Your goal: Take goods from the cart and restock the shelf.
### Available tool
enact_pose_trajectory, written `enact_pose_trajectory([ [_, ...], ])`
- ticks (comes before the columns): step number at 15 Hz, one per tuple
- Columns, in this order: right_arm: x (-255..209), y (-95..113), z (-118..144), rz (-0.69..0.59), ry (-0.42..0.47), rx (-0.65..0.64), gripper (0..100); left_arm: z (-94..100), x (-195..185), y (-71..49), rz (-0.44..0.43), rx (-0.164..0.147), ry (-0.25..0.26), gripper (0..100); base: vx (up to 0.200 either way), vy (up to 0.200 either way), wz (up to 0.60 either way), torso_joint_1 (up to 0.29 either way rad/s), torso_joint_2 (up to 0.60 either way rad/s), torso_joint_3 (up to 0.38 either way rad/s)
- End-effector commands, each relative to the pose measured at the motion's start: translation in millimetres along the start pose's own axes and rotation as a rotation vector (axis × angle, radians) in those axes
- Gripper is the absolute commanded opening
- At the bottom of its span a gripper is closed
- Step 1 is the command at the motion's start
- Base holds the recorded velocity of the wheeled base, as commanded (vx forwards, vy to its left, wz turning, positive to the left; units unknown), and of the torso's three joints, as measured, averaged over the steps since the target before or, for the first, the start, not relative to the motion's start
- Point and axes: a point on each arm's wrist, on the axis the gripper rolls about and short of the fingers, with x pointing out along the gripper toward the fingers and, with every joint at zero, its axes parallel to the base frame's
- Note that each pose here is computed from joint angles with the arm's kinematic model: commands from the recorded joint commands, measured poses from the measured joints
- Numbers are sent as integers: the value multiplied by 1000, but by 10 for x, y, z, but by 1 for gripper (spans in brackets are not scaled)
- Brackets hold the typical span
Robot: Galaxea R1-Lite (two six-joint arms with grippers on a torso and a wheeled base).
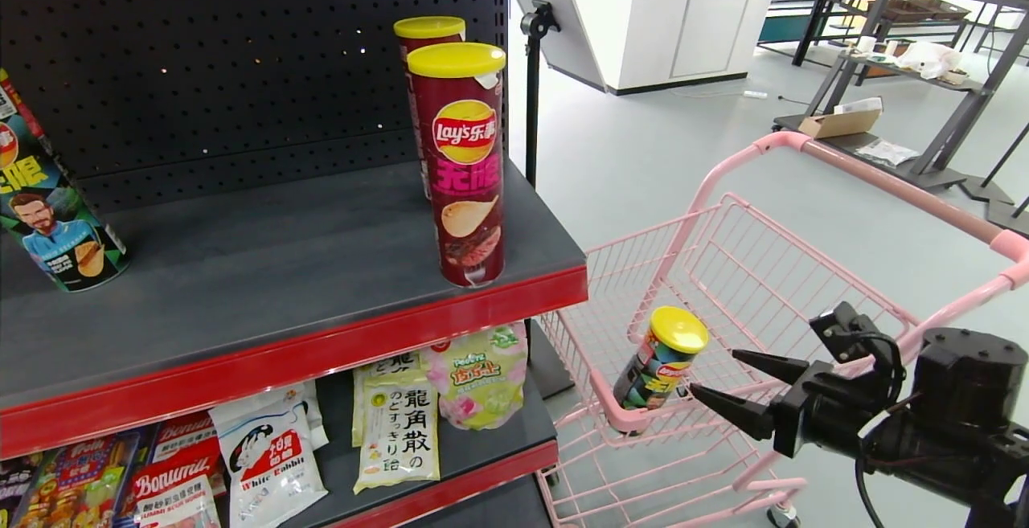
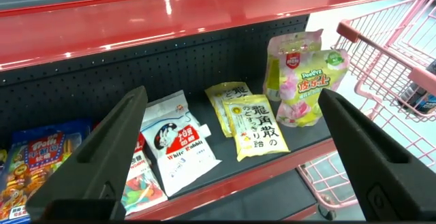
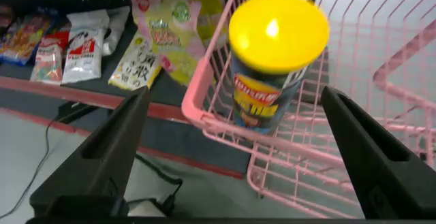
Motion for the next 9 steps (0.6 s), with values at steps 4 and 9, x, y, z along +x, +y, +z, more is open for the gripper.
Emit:
enact_pose_trajectory([
  [4,150,-94,-208,0,69,14,100,-4,1,0,0,-1,1,100,0,0,0,0,0,0],
  [9,439,-242,-278,0,49,2,100,-2,1,0,0,3,0,100,0,0,0,0,0,0],
])
